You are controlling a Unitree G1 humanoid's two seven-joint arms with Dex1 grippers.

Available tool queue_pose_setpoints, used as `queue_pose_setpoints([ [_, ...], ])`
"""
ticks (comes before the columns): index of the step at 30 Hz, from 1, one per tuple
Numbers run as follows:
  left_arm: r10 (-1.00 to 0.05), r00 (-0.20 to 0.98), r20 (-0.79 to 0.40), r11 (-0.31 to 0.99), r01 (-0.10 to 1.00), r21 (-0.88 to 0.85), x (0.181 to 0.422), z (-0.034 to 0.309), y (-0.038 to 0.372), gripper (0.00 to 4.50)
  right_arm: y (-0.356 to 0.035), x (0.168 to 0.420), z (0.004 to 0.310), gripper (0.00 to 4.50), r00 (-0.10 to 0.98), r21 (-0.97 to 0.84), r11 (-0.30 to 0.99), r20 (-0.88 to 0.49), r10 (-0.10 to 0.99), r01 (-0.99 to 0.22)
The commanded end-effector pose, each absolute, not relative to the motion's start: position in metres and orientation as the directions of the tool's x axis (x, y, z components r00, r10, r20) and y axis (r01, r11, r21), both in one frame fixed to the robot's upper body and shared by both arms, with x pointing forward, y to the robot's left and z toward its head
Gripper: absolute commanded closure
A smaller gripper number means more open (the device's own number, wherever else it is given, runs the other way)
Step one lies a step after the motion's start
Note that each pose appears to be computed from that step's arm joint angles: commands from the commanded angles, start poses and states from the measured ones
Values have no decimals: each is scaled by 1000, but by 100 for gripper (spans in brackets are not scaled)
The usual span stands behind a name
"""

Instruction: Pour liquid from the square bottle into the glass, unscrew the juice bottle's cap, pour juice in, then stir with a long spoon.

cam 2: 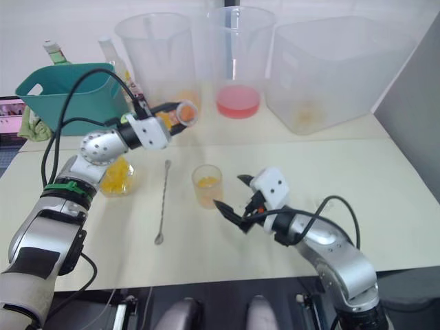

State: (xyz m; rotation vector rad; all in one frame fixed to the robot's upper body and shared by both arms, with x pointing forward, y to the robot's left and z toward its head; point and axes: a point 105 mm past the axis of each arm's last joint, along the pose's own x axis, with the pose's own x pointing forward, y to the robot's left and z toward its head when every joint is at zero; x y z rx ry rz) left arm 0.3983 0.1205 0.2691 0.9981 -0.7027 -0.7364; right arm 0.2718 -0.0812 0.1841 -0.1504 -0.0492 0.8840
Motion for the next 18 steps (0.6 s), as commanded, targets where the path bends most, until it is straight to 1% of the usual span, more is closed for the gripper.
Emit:
queue_pose_setpoints([
  [1,-776,568,274,510,310,802,386,318,142,326,-80,275,207,5,571,-161,569,39,820,-807],
  [3,-774,577,259,557,426,713,378,328,152,326,-77,281,219,5,525,-160,528,62,849,-834],
  [5,-772,589,240,579,497,646,370,335,161,326,-73,285,227,5,475,-161,479,64,878,-863],
  [6,-775,593,217,586,546,599,363,339,170,326,-70,286,231,5,429,-167,432,53,902,-886],
  [8,-808,572,140,552,653,519,343,336,183,326,-64,287,240,5,334,-171,335,35,942,-926],
  [9,-822,557,117,534,684,498,335,335,185,326,-64,287,243,5,306,-172,307,30,951,-936],
  [11,-828,558,54,512,713,480,321,326,196,326,-61,290,244,5,253,-176,247,-10,967,-953],
  [12,-827,561,34,507,720,473,316,323,200,326,-61,291,244,5,234,-179,226,-26,972,-958],
  [14,-823,568,-10,509,744,432,299,315,211,326,-57,295,244,5,189,-193,175,-57,980,-966],
  [18,-784,620,18,585,730,353,274,313,229,326,-51,295,244,5,100,-201,80,-93,991,-976],
])
